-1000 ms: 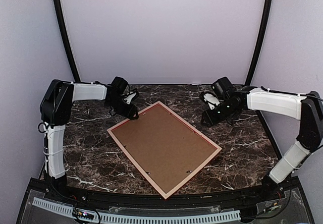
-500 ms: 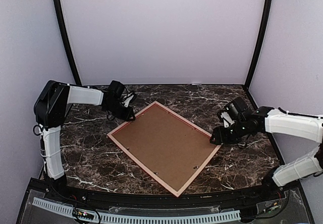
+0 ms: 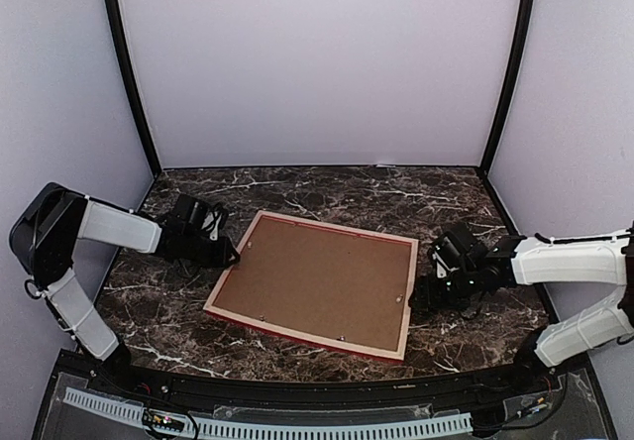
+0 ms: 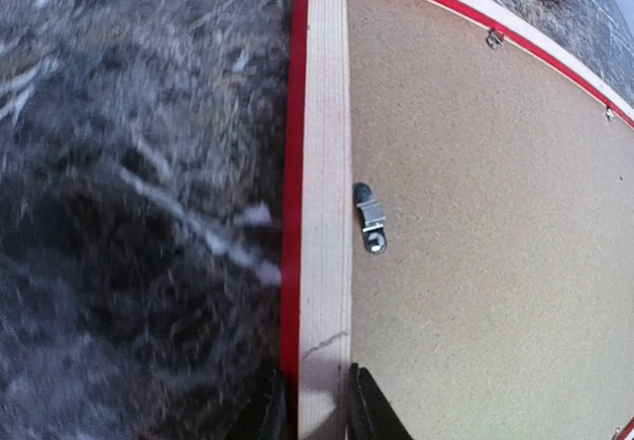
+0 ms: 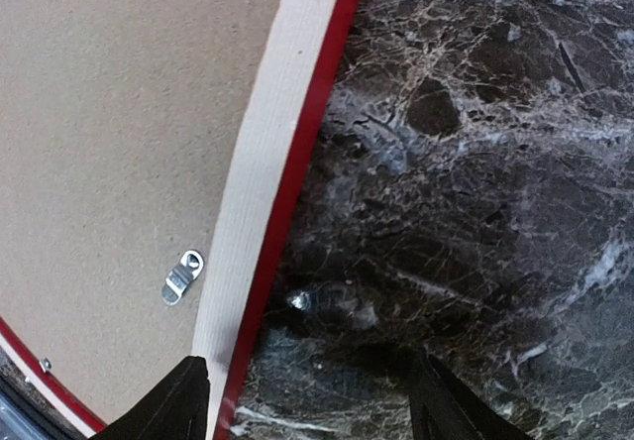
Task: Put the photo into the frame
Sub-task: Rotate the photo frame at the center of the board.
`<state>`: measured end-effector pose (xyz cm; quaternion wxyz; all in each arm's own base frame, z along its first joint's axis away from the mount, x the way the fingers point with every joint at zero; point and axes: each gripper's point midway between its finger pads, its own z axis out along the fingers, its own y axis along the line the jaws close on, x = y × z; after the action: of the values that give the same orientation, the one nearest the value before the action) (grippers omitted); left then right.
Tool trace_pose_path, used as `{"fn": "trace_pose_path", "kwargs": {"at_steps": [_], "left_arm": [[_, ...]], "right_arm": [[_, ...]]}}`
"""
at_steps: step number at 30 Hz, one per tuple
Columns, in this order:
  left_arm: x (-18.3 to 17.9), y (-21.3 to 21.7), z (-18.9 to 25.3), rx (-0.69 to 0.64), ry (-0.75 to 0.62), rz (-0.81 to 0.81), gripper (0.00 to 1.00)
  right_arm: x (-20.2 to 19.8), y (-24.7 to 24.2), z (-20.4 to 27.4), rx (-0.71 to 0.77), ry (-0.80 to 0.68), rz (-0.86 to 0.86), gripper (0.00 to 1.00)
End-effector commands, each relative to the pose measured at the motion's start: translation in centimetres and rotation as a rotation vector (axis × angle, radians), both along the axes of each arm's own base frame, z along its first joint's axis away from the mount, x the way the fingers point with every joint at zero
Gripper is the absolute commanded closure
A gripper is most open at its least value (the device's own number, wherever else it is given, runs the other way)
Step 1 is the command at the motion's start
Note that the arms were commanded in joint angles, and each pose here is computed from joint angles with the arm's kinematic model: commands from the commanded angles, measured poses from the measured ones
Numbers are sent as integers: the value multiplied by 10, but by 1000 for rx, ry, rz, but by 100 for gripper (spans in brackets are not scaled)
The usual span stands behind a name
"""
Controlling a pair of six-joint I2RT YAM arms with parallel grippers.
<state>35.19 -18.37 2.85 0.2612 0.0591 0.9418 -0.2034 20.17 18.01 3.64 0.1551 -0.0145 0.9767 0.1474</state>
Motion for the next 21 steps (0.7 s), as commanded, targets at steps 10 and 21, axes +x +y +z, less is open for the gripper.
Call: {"fn": "trace_pose_path", "kwargs": {"at_steps": [10,21], "left_arm": [[-108,-8,4,-132,112,6,61],[-111,0,19,-46,58,-13,32]], "right_arm": [[22,16,-18,-23,-20,18,43],[22,0,-16,-106,-39,29,65]]}}
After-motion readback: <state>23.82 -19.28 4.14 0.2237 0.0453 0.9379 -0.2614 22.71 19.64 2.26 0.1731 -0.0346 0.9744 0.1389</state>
